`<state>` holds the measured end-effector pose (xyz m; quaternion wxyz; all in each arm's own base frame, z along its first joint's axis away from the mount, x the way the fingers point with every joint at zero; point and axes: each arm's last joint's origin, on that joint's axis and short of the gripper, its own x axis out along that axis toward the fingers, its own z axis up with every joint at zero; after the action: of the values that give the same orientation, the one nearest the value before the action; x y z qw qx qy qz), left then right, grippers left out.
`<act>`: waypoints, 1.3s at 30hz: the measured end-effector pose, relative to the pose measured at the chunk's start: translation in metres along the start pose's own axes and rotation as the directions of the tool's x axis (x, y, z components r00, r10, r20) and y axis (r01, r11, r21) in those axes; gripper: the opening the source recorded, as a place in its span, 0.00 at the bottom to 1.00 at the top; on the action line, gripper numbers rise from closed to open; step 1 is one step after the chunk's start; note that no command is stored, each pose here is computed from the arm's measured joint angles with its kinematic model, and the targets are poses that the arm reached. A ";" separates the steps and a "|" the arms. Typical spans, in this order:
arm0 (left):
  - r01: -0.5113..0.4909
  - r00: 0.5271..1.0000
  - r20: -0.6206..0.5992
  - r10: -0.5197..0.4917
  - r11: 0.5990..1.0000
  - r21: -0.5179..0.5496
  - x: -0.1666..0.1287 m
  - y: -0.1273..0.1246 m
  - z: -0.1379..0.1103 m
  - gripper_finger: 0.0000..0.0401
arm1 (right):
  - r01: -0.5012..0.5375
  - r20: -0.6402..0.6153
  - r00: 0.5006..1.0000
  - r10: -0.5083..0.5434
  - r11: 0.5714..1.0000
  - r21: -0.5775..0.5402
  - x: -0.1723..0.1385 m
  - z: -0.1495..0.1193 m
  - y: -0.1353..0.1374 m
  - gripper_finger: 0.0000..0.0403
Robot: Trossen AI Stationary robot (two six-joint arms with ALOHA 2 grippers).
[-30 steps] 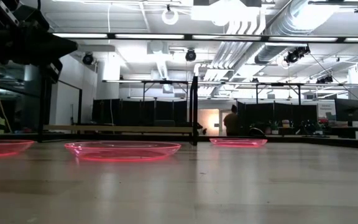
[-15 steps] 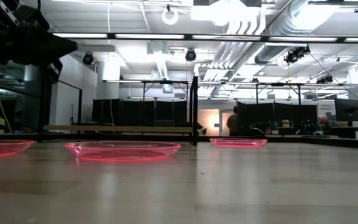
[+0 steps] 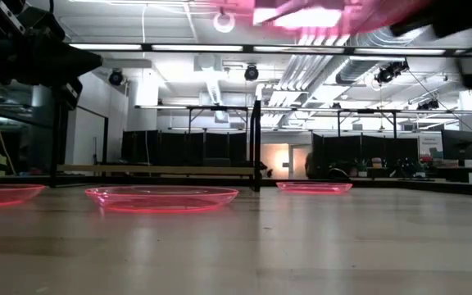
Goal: Place and stack plates onto a shelf
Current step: Put the pink plate on the shelf
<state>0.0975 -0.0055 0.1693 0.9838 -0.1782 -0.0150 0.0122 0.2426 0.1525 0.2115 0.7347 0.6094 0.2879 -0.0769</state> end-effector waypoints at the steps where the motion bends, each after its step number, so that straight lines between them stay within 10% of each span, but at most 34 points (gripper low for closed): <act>1: 0.001 1.000 0.000 -0.001 1.000 0.000 0.000 0.000 0.000 0.00 | 0.010 0.080 0.997 -0.010 1.000 0.004 0.010 0.009 0.003 0.00; 12: 0.000 1.000 0.000 0.000 1.000 0.000 0.000 0.000 0.000 0.00 | -0.121 0.709 0.684 -0.170 0.933 0.340 0.108 0.118 0.019 0.00; 26: 0.000 1.000 0.000 0.000 1.000 0.000 0.000 0.000 0.000 0.00 | -0.244 0.794 0.459 -0.398 0.803 0.544 0.185 0.209 0.009 0.00; 39: 0.000 1.000 0.001 0.000 1.000 0.000 0.000 0.000 0.000 0.00 | -0.293 0.809 0.389 -0.441 0.773 0.562 0.176 0.259 0.017 0.00</act>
<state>0.0974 -0.0056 0.1694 0.9838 -0.1783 -0.0152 0.0121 0.4805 -0.0446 0.1583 0.5131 0.6539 -0.1807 -0.5258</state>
